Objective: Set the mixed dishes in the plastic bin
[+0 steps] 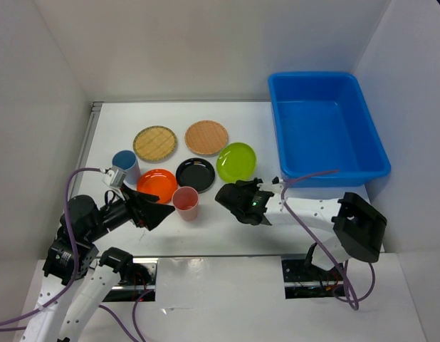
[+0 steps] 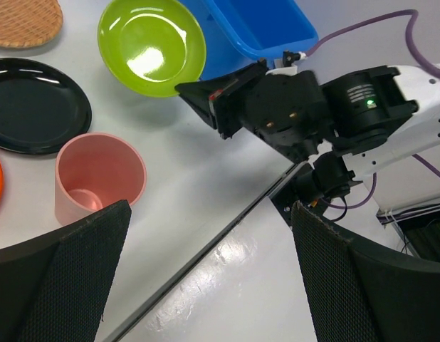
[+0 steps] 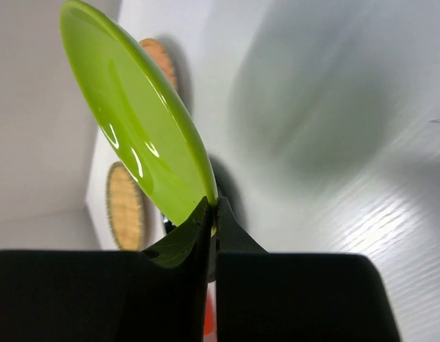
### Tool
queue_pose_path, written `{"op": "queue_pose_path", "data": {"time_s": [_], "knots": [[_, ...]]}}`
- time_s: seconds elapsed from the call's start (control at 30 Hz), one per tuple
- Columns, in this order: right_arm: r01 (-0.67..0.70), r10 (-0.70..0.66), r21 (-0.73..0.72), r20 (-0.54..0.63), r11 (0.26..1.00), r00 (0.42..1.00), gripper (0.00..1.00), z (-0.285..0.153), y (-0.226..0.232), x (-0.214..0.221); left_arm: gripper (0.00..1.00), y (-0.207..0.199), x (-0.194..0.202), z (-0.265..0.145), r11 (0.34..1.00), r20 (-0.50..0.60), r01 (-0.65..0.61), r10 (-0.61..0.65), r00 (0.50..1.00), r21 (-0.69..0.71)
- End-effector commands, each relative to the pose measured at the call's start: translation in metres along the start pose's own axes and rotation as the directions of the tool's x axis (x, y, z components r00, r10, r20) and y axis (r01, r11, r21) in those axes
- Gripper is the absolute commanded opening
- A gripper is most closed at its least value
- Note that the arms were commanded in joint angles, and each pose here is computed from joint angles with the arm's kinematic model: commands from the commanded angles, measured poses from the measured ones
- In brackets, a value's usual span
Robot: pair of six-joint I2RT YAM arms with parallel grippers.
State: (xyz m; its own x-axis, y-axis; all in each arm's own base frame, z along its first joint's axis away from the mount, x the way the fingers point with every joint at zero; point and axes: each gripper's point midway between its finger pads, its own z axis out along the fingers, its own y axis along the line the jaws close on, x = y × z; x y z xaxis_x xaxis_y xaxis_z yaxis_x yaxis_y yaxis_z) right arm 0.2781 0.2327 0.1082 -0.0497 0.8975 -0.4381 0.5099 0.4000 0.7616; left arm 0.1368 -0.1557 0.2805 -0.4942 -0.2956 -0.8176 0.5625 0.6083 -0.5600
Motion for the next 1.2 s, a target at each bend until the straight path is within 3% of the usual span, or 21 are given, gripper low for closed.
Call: {"op": "queue_pose_path", "data": {"time_s": [0.0,0.03,0.2,0.23,0.3,0.47,0.5,0.57,0.6,0.7,0.77,0.9,1.07,1.17], "knots": [[-0.109,0.115,-0.149,0.029,0.983,0.993,0.00,-0.021,0.057,-0.025,1.00,-0.004,-0.005,-0.002,0.999,0.024,-0.030,0.029,0.999,0.016],[-0.047,0.053,-0.170,0.031,0.984,0.998,0.00,-0.026,0.066,-0.028,1.00,-0.004,-0.005,-0.002,0.999,0.024,-0.030,0.029,0.999,0.016],[-0.061,0.064,-0.280,0.002,0.958,0.998,0.00,-0.044,0.125,-0.086,1.00,-0.005,-0.007,-0.001,0.999,0.031,-0.025,0.025,0.999,0.020],[-0.023,0.018,-0.305,-0.021,0.952,1.000,0.00,-0.046,0.132,-0.092,1.00,-0.006,-0.008,-0.001,0.999,0.038,-0.021,0.020,0.999,0.024],[-0.078,0.084,-0.351,0.001,0.933,0.996,0.00,-0.045,0.150,-0.137,1.00,-0.006,-0.009,-0.001,0.999,0.038,-0.020,0.020,0.999,0.024],[-0.008,0.016,-0.367,0.018,0.930,1.000,0.00,-0.022,0.151,-0.198,1.00,-0.006,-0.012,-0.001,1.000,0.051,-0.016,0.015,0.999,0.020],[0.015,0.012,-0.333,0.080,0.943,0.997,0.00,-0.005,0.141,-0.229,1.00,-0.006,-0.012,-0.001,1.000,0.051,-0.016,0.015,0.999,0.020],[0.038,-0.023,-0.365,0.046,0.930,0.999,0.00,0.004,0.145,-0.245,1.00,-0.005,-0.013,-0.001,1.000,0.057,-0.016,0.015,0.998,0.011],[0.029,0.004,-0.338,0.097,0.941,0.995,0.00,0.018,0.137,-0.278,1.00,-0.005,-0.013,-0.001,1.000,0.057,-0.016,0.015,0.998,0.011],[0.043,-0.017,-0.305,0.086,0.951,0.996,0.00,0.050,0.123,-0.312,1.00,-0.006,-0.016,-0.002,1.000,0.068,-0.020,0.019,0.997,0.007],[0.035,-0.032,-0.277,0.015,0.960,0.999,0.00,0.079,0.110,-0.311,1.00,-0.004,-0.017,-0.002,1.000,0.074,-0.019,0.019,0.997,-0.002],[0.043,-0.044,-0.222,0.002,0.974,0.999,0.00,0.125,0.099,-0.324,1.00,-0.004,-0.022,-0.003,1.000,0.090,-0.022,0.023,0.996,-0.014],[0.026,-0.043,-0.129,-0.135,0.991,0.990,0.00,0.192,0.064,-0.302,1.00,-0.001,-0.021,-0.003,0.999,0.088,-0.026,0.029,0.996,-0.027],[0.030,-0.043,-0.096,-0.134,0.995,0.990,0.00,0.215,0.053,-0.304,1.00,0.000,-0.021,-0.005,0.999,0.094,-0.026,0.029,0.995,-0.035]]}}
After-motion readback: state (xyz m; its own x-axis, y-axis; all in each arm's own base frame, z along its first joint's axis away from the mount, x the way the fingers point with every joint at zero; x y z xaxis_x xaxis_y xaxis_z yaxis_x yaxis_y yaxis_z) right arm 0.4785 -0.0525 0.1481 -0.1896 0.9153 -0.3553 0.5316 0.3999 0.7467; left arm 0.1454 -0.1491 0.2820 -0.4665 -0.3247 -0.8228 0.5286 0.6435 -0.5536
